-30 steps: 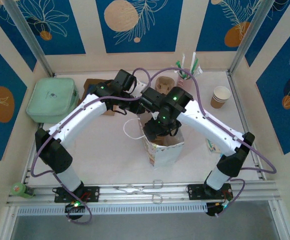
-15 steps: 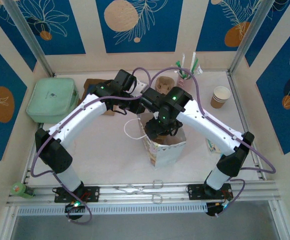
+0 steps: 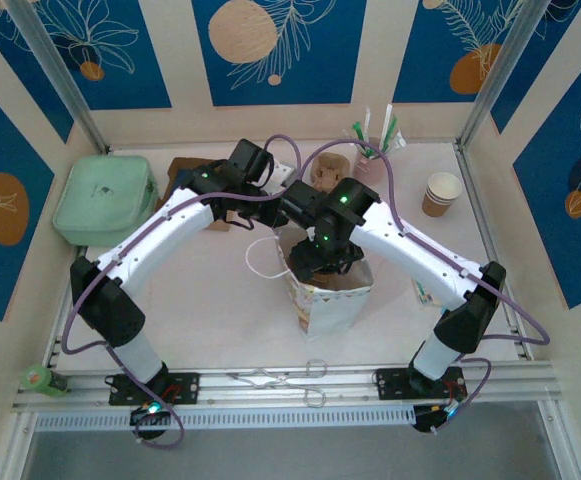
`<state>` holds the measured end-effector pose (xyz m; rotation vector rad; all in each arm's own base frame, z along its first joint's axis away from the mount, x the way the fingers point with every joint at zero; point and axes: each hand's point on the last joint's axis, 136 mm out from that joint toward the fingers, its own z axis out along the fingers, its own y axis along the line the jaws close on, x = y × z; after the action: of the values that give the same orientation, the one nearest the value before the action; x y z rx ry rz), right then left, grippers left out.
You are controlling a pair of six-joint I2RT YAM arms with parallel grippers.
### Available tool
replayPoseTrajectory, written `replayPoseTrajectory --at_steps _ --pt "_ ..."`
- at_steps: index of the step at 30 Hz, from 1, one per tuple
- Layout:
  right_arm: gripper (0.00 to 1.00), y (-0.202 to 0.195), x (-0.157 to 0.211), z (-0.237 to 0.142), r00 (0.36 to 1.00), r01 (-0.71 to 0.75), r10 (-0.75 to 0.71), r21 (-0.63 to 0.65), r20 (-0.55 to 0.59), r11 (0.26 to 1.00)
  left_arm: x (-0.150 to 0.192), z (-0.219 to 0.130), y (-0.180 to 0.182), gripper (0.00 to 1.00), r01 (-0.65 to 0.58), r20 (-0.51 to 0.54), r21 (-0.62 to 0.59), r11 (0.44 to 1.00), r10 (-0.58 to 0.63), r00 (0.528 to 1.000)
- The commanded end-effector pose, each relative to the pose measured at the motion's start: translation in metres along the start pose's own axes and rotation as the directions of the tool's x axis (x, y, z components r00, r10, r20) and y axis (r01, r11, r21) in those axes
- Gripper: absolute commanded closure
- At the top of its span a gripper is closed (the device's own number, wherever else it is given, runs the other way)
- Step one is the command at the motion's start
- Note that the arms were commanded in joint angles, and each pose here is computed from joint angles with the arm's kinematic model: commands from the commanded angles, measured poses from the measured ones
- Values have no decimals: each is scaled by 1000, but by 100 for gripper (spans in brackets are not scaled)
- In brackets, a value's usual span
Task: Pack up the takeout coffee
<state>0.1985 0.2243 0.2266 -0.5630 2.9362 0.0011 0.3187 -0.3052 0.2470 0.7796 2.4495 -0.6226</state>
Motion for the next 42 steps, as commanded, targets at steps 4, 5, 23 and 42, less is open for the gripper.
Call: replayPoseTrajectory --at_steps 4,5,23,42 --pt "59 2 9 -7 999 -50 51 -58 8 997 -1 -8 -4 81 -16 22 -15 1000 16 1000" --pt "59 0 9 -8 998 -54 55 -53 9 997 -1 -9 -4 81 -15 24 -14 1000 15 1000" --pt "59 9 27 15 994 -96 95 -12 -52 995 -4 -14 2 84 19 43 -54 998 -16 999" --pt "58 25 22 38 989 -104 101 -21 -105 994 2 -13 1 84 53 35 -42 998 -51 998"
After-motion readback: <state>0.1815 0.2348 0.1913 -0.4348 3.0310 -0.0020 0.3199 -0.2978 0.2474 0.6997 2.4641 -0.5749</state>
